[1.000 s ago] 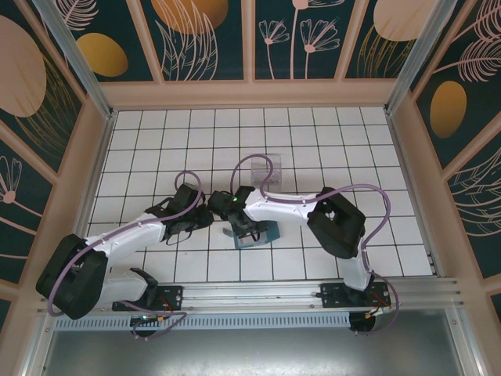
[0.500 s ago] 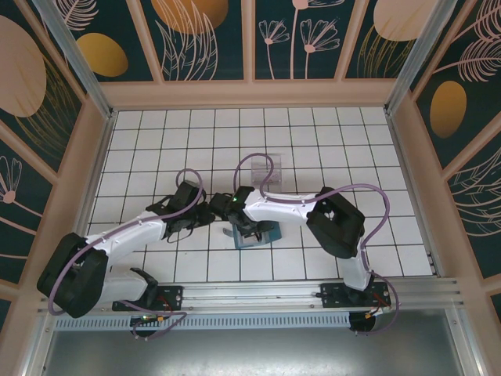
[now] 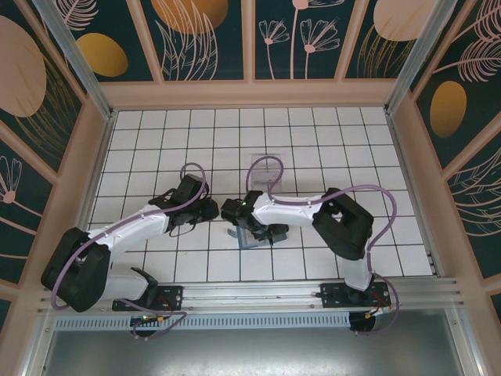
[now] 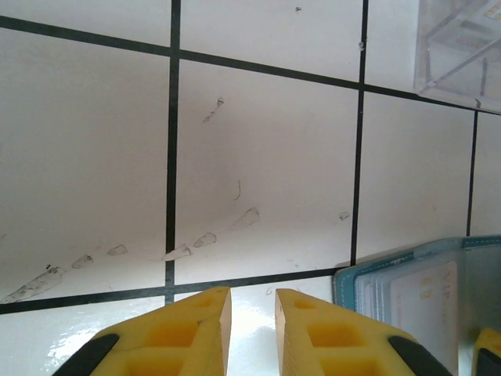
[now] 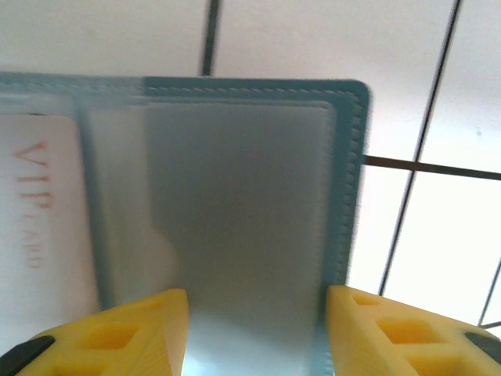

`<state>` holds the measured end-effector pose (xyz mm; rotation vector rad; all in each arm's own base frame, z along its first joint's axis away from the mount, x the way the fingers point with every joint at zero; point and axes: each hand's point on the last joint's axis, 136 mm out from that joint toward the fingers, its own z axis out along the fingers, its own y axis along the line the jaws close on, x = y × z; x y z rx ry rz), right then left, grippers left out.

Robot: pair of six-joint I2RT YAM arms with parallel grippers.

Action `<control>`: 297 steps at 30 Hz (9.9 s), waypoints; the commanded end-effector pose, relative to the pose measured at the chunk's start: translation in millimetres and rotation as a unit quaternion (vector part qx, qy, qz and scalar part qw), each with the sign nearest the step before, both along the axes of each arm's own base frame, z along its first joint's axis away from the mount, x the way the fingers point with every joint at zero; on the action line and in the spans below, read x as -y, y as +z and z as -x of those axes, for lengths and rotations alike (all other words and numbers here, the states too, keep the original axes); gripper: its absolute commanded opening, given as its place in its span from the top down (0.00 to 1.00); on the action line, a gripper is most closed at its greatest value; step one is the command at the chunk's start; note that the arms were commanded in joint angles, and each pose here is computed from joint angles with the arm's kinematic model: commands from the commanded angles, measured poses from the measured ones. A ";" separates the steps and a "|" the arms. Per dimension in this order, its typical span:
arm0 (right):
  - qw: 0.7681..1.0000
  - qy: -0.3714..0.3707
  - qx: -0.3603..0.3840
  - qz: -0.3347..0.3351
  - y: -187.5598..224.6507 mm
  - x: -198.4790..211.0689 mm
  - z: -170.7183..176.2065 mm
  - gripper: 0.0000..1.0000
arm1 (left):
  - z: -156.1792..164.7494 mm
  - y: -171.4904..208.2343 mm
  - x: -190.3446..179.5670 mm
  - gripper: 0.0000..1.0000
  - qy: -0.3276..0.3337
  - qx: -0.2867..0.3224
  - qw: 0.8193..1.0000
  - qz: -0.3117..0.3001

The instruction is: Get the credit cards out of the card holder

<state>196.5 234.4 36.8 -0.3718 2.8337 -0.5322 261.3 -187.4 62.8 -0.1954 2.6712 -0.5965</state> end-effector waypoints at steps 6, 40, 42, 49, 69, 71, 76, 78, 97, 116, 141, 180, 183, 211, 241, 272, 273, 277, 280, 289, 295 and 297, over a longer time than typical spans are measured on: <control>0.997 -0.026 0.021 -0.072 6.5 11.9 -6.9 0.48 | 1.2 7.7 6.5 0.76 -0.002 -0.016 1.000 0.011; 0.969 -0.060 -0.010 -0.241 32.7 2.2 2.7 0.57 | 22.7 45.1 86.0 0.78 -0.065 -0.023 0.994 0.086; 0.965 -0.057 -0.008 -0.257 41.6 -4.0 -0.5 0.57 | 24.6 45.4 93.6 0.79 -0.072 -0.026 0.993 0.092; 0.929 -0.051 -0.028 -0.366 60.3 -33.8 -11.2 0.62 | 31.5 31.8 107.8 0.86 -0.070 -0.044 0.988 0.131; 0.886 -0.077 -0.108 -0.445 1.1 -44.8 -10.5 0.79 | 44.6 -27.2 99.7 0.89 -0.068 -0.088 0.988 0.105; 0.885 -0.082 -0.111 -0.444 -5.5 -40.8 -7.9 0.79 | 44.8 -33.6 97.4 0.89 -0.068 -0.093 0.989 0.092; 0.880 -0.078 -0.121 -0.452 -11.9 -42.5 -4.7 0.79 | 44.6 -43.2 92.3 0.89 -0.072 -0.097 0.990 0.067; 0.880 -0.077 -0.122 -0.453 -13.7 -43.0 -4.2 0.79 | 45.8 -48.0 89.6 0.88 -0.077 -0.101 0.990 0.054; 0.881 -0.084 -0.127 -0.448 -29.6 -37.0 1.3 0.83 | 51.8 -65.8 72.1 0.88 -0.078 -0.120 0.990 -0.005; 0.884 -0.086 -0.109 -0.447 -18.7 -30.4 0.1 0.81 | 45.0 -45.0 74.5 0.83 -0.073 -0.099 0.992 0.003; 0.848 -0.073 -0.116 -0.512 -4.0 -42.2 0.7 0.73 | 44.9 -54.5 78.6 0.75 -0.083 -0.108 0.990 -0.044; 0.812 -0.089 -0.125 -0.563 -23.3 -31.3 13.0 0.97 | 57.7 -78.6 46.1 0.75 -0.089 -0.134 0.978 -0.131; 0.813 -0.089 -0.121 -0.562 -21.8 -26.8 13.1 0.97 | 59.1 -80.2 44.3 0.75 -0.089 -0.135 0.978 -0.134; 0.814 -0.073 -0.055 -0.573 33.5 -4.1 -3.2 1.00 | 66.5 -83.3 12.0 0.78 -0.072 -0.122 0.974 -0.177; 0.866 0.385 0.089 -0.307 105.6 -3.7 -92.0 1.00 | 24.8 -3.7 40.3 0.66 -0.046 0.010 0.996 -0.077; 0.764 0.640 -0.065 -0.041 85.2 -24.9 -163.7 1.00 | 22.1 2.6 32.0 0.65 -0.020 0.035 0.997 -0.067; 0.764 0.640 -0.068 -0.041 83.5 -26.0 -164.9 1.00 | 22.4 2.2 31.3 0.65 -0.020 0.035 0.997 -0.068; 0.761 0.642 -0.081 -0.043 74.6 -29.4 -166.1 1.00 | 23.3 2.3 30.3 0.65 -0.018 0.035 0.997 -0.066; 0.761 0.640 -0.092 -0.046 67.6 -28.8 -165.6 1.00 | 23.3 1.8 29.2 0.65 -0.016 0.035 0.997 -0.066; 0.757 0.640 -0.119 -0.063 45.5 -30.6 -160.0 1.00 | 25.3 -0.1 25.8 0.65 -0.012 0.032 0.997 -0.066; 0.760 0.636 -0.116 -0.061 42.6 -32.2 -163.9 0.90 | 25.8 3.5 24.0 0.64 -0.008 0.036 0.997 -0.063; 0.766 0.632 -0.104 -0.052 48.3 -31.8 -168.7 0.78 | 25.8 4.4 24.1 0.64 -0.009 0.037 0.997 -0.064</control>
